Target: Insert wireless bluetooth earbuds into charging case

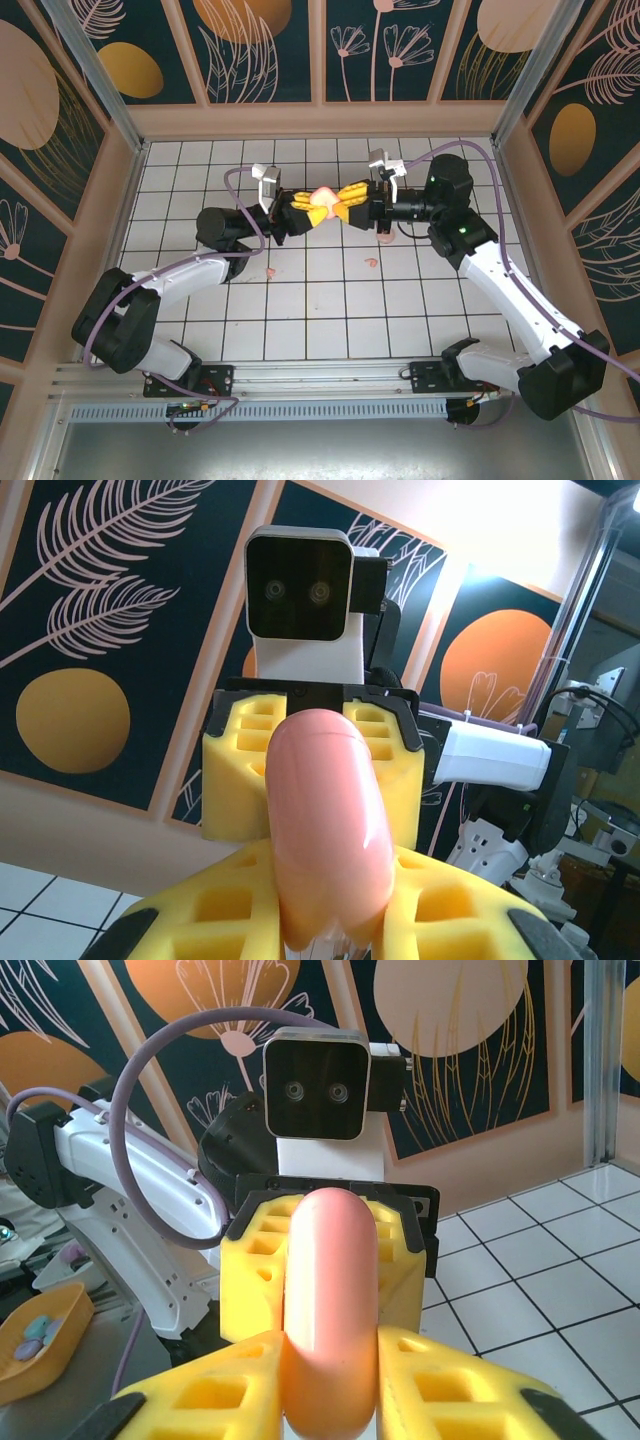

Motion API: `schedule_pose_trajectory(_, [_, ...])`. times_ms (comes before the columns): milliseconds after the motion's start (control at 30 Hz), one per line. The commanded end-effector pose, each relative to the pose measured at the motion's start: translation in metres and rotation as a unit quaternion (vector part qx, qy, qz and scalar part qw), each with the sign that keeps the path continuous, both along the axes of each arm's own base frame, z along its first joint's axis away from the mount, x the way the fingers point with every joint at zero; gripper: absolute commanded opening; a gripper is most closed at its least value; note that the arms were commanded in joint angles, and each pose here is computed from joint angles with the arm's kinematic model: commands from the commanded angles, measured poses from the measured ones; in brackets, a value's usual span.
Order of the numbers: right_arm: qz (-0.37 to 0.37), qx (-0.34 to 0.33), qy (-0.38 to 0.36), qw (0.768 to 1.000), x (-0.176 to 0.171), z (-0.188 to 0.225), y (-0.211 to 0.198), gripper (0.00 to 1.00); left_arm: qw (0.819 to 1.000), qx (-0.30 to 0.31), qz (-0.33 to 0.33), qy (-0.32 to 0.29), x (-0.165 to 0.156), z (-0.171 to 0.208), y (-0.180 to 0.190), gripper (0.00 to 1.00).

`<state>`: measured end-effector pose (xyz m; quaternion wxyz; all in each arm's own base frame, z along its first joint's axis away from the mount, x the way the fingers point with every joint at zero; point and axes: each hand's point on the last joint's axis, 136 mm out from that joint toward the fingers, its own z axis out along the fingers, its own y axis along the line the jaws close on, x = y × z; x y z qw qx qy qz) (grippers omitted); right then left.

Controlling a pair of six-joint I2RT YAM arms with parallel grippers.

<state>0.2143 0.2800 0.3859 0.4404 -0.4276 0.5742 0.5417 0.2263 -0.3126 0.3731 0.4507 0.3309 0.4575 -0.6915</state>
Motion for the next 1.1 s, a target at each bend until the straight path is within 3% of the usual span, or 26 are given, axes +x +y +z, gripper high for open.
schedule_pose_trajectory(0, [0.032, 0.009, -0.019, 0.999, -0.013, 0.014, 0.003, 0.2, 0.999, -0.022, 0.011, -0.031, -0.002, 0.023, 0.005, 0.15])
schedule_pose_trajectory(200, [0.028, -0.004, -0.023, 0.999, -0.015, 0.009, 0.001, 0.14, 0.999, -0.006, 0.022, -0.033, 0.002, 0.02, 0.003, 0.23])
schedule_pose_trajectory(400, [0.003, -0.038, -0.044, 0.998, -0.013, 0.002, -0.007, 0.13, 0.995, 0.063, 0.053, -0.06, 0.007, 0.006, -0.003, 0.55])
schedule_pose_trajectory(600, [-0.008, -0.11, -0.071, 0.991, -0.01, -0.021, -0.012, 0.13, 0.968, 0.19, 0.09, -0.137, 0.01, -0.025, -0.002, 0.61])
schedule_pose_trajectory(700, [0.0, -0.13, -0.094, 0.987, -0.013, -0.029, -0.014, 0.13, 0.953, 0.225, 0.093, -0.178, 0.008, -0.032, 0.0, 0.62])
schedule_pose_trajectory(867, [0.001, -0.152, -0.134, 0.979, -0.013, -0.037, -0.017, 0.13, 0.94, 0.255, 0.081, -0.211, 0.001, -0.052, 0.004, 0.63])
schedule_pose_trajectory(1067, [0.013, -0.184, -0.179, 0.966, -0.018, -0.049, -0.014, 0.12, 0.941, 0.253, 0.055, -0.219, -0.008, -0.059, 0.004, 0.61])
